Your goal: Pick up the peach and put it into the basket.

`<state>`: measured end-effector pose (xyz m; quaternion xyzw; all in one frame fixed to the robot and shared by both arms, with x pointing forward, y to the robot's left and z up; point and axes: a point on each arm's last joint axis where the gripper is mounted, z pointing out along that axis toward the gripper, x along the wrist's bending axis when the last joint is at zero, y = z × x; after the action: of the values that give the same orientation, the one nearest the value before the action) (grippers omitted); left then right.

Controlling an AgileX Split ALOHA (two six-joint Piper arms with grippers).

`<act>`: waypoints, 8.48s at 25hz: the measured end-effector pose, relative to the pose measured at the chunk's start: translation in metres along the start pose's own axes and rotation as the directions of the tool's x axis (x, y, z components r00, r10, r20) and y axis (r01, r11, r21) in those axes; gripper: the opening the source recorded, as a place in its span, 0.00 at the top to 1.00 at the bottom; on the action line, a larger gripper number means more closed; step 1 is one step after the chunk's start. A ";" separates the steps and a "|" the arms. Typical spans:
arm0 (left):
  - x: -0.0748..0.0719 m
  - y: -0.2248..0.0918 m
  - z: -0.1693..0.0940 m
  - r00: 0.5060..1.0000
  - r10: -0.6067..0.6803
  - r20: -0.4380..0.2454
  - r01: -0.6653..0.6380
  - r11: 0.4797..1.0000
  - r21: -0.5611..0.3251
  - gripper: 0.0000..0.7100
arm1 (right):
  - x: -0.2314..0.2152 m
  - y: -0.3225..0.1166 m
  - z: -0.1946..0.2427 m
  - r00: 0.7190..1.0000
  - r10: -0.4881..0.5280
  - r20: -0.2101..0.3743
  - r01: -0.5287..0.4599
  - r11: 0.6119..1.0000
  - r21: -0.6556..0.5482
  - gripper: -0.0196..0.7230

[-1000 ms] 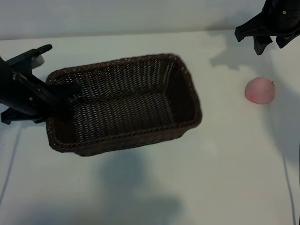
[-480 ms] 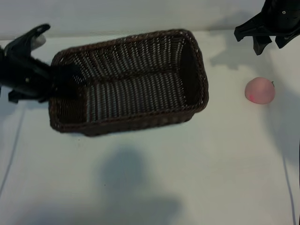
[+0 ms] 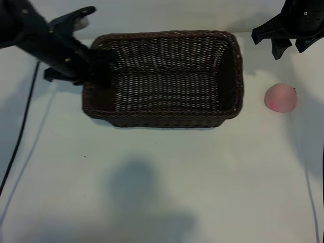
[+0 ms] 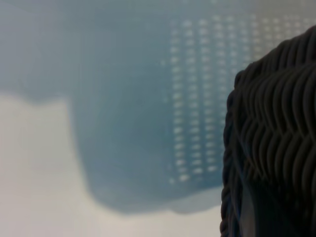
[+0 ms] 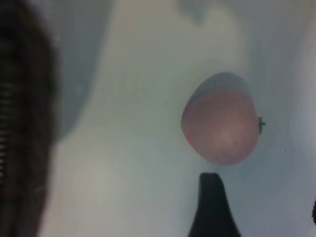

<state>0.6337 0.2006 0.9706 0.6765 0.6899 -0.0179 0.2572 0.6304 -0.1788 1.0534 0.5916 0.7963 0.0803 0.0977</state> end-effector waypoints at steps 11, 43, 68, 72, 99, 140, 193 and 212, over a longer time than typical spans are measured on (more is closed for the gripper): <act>0.004 0.002 0.049 1.000 -0.024 -0.015 0.025 0.997 0.077 0.87 | 0.000 0.001 0.000 1.000 0.002 -0.003 -0.002 1.000 -0.006 0.33; -0.021 0.005 -0.112 0.965 0.068 -0.254 -0.106 0.985 -0.139 0.18 | 0.000 0.001 0.000 1.000 -0.017 -0.003 0.017 1.000 -0.006 0.33; -0.020 0.002 -0.123 0.958 0.054 -0.282 -0.099 0.984 -0.145 0.18 | -0.049 -0.032 0.071 0.978 0.189 -0.093 -0.192 0.981 -0.017 0.33; -0.020 0.002 -0.123 0.958 0.054 -0.282 -0.099 0.984 -0.148 0.18 | -0.047 -0.035 0.081 0.973 0.204 -0.104 -0.210 0.976 -0.053 0.33; -0.021 0.002 -0.123 0.958 0.054 -0.281 -0.101 0.983 -0.152 0.18 | -0.044 -0.038 0.116 0.967 0.228 -0.115 -0.223 0.973 0.051 0.92; -0.023 0.004 -0.121 0.972 0.001 -0.237 -0.045 0.983 -0.180 0.18 | 0.112 -0.002 -0.006 0.956 -0.166 -0.242 0.132 0.980 -0.152 0.92; -0.013 0.006 -0.088 0.965 -0.052 -0.258 0.026 0.994 -0.106 0.18 | 0.049 0.002 0.010 0.977 -0.066 -0.201 0.059 0.997 -0.041 0.28; -0.013 0.006 -0.088 0.965 -0.052 -0.258 0.026 0.994 -0.106 0.18 | 0.014 -0.001 0.011 0.993 -0.005 -0.116 0.007 1.000 0.016 0.28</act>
<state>0.6097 0.2216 1.0538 0.6454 0.7309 0.1012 0.1978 0.6282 -0.1657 1.0413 0.5845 0.8029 0.1077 0.0468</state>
